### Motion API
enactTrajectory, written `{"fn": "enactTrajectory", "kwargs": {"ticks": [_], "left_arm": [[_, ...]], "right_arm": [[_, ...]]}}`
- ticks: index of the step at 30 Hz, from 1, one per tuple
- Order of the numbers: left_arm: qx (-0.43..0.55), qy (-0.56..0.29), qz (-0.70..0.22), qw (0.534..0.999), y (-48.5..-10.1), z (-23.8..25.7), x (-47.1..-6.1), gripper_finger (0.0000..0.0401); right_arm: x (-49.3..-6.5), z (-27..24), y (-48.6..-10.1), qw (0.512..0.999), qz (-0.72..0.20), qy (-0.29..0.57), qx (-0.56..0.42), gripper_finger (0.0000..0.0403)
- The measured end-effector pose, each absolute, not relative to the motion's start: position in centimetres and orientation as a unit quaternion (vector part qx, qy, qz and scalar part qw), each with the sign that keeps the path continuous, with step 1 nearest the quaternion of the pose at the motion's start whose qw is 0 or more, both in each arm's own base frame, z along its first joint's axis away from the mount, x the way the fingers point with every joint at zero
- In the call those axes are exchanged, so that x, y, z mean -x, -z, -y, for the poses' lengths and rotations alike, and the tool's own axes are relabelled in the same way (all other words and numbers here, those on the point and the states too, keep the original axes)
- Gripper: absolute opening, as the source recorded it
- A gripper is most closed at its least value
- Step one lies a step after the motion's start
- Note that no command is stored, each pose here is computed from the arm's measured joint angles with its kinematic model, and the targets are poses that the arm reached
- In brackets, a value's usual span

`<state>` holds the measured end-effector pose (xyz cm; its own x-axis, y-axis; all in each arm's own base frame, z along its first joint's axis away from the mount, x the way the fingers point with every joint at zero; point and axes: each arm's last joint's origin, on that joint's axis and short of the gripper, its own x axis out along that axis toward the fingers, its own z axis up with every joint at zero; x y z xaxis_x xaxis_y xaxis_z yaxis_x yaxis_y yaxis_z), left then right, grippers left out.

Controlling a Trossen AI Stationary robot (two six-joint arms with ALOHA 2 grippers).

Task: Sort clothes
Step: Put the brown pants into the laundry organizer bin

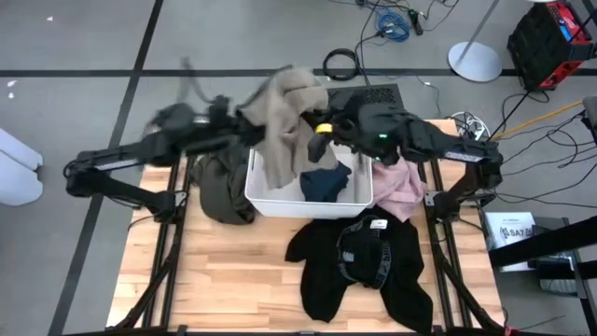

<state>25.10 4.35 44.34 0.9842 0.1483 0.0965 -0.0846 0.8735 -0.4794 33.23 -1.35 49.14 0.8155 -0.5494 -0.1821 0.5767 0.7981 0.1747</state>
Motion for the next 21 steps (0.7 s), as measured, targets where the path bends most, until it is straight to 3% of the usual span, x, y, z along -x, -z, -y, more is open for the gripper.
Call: {"fn": "enactTrajectory", "kwargs": {"ticks": [4,9,21], "left_arm": [[0.264,-0.102,-0.052,0.958,-39.5,-6.7,-28.1,0.0004],[0.262,-0.130,-0.134,0.947,-35.3,-7.7,-29.1,0.0004],[0.243,-0.198,-0.272,0.910,-28.6,-8.8,-31.0,0.0004]], "right_arm": [[-32.7,3.2,-44.6,0.896,-0.205,0.366,-0.147,0.0000],[-31.5,4.1,-39.8,0.854,-0.289,0.400,-0.164,0.0000],[-30.6,8.1,-30.2,0.830,-0.341,0.362,-0.252,0.0000]]}}
